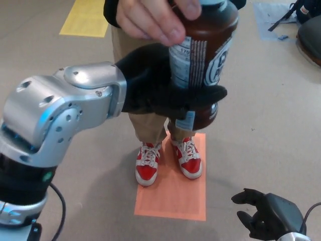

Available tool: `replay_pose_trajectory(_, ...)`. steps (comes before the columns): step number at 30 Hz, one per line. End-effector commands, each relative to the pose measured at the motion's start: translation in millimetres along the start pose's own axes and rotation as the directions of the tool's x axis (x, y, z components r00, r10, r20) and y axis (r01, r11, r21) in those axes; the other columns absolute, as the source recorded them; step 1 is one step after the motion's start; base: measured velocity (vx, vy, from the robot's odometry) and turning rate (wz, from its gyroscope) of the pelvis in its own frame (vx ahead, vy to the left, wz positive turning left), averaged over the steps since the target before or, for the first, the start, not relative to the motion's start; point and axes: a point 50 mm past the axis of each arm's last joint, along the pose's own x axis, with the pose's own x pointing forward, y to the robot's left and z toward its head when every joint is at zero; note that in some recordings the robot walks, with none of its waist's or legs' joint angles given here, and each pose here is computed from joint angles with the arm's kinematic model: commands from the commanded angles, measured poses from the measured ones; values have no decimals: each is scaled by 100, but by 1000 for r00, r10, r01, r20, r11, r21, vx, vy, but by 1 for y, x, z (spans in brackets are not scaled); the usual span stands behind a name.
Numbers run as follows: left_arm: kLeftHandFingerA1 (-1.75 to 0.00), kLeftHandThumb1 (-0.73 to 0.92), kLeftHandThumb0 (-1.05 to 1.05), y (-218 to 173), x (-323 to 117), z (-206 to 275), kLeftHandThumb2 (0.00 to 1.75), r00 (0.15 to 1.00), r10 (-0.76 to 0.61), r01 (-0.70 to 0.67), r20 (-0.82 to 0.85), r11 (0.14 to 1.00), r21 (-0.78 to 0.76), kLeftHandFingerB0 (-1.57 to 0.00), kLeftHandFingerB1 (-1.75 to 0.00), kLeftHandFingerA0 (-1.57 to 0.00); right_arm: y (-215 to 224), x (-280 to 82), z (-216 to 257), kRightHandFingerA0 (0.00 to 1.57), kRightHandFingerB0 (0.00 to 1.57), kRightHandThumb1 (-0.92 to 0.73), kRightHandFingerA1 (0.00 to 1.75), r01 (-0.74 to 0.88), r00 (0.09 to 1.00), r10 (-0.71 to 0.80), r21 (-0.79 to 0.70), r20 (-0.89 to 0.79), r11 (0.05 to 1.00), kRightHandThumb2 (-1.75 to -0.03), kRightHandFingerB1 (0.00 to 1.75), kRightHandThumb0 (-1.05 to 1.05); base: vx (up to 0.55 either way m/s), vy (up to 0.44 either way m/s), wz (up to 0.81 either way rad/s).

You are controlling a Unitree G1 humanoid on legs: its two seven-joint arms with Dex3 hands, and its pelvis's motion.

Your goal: The robot recieved a bottle of protein shake from a person using its left hand and then shake the protein up and down 2 two times and hand it back to the person

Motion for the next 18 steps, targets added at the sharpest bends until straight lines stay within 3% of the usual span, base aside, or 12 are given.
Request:
replay_pose_trajectory(1,-24,46,-71,14,6,0,85,981,190,-192,39,981,37,0,-13,0,-1,-1,-2,81,65,-79,66,11,1000,-11,-12,-5,1000,-68,44,-53,0,0,0)
replay_pose_trajectory(2,-44,50,-68,15,7,-2,83,972,228,-230,61,973,25,-1,-18,-9,-1,-1,-2,79,66,-80,65,11,1000,-12,-12,-4,1000,-67,45,-53,0,0,0)
replay_pose_trajectory(3,-44,50,-68,14,7,-3,83,964,252,-254,83,967,16,-1,-18,-9,-1,0,-2,79,66,-80,65,11,1000,-11,-10,-4,1000,-67,45,-53,0,0,0)
replay_pose_trajectory(4,-51,60,-60,13,7,-5,84,939,314,-320,140,947,25,-6,-26,-40,-2,0,-2,79,66,-80,65,11,1000,-11,-11,-6,1000,-67,44,-53,0,0,0)
replay_pose_trajectory(5,-50,87,-26,12,7,-6,66,912,358,-368,200,930,12,-29,-31,-94,-2,1,-2,80,65,-80,67,12,1000,-12,-13,-4,1000,-68,45,-54,0,0,0)
replay_pose_trajectory(6,-50,87,-26,11,7,-8,66,876,404,-417,265,909,-10,-29,-31,-94,-2,1,-1,80,65,-80,67,13,1000,-13,-16,-2,1000,-68,45,-54,0,0,0)
replay_pose_trajectory(7,-52,88,-21,11,7,-8,67,857,421,-437,297,899,-13,-43,-36,-106,-2,1,-1,79,64,-80,67,14,1000,-14,-19,1,1000,-68,46,-54,0,0,0)
replay_pose_trajectory(8,-84,87,-19,14,6,-9,66,826,445,-475,346,880,0,-83,-57,-114,-3,1,-1,76,63,-81,67,15,1000,-15,-24,5,1000,-69,46,-54,0,0,0)
replay_pose_trajectory(9,-84,87,-19,15,5,-9,66,801,466,-508,376,861,13,-83,-57,-114,-3,1,-1,76,63,-81,67,14,1000,-14,-25,5,1000,-69,46,-54,0,0,0)
replay_pose_trajectory(10,-95,88,-21,15,5,-9,65,794,466,-519,389,854,37,-80,-73,-109,-3,1,-1,76,64,-81,66,14,1000,-14,-24,4,1000,-68,46,-54,0,0,0)
replay_pose_trajectory(13,-108,86,-20,17,4,-7,65,783,452,-536,427,839,95,-73,-94,-103,-6,4,0,75,63,-82,65,18,1000,-18,-28,1,999,-68,45,-54,0,0,0)
replay_pose_trajectory(18,-119,82,-18,17,3,-11,67,785,451,-538,425,836,106,-73,-101,-99,-5,5,0,76,64,-82,64,11,1000,-11,-15,-13,1000,-68,43,-52,0,0,0)
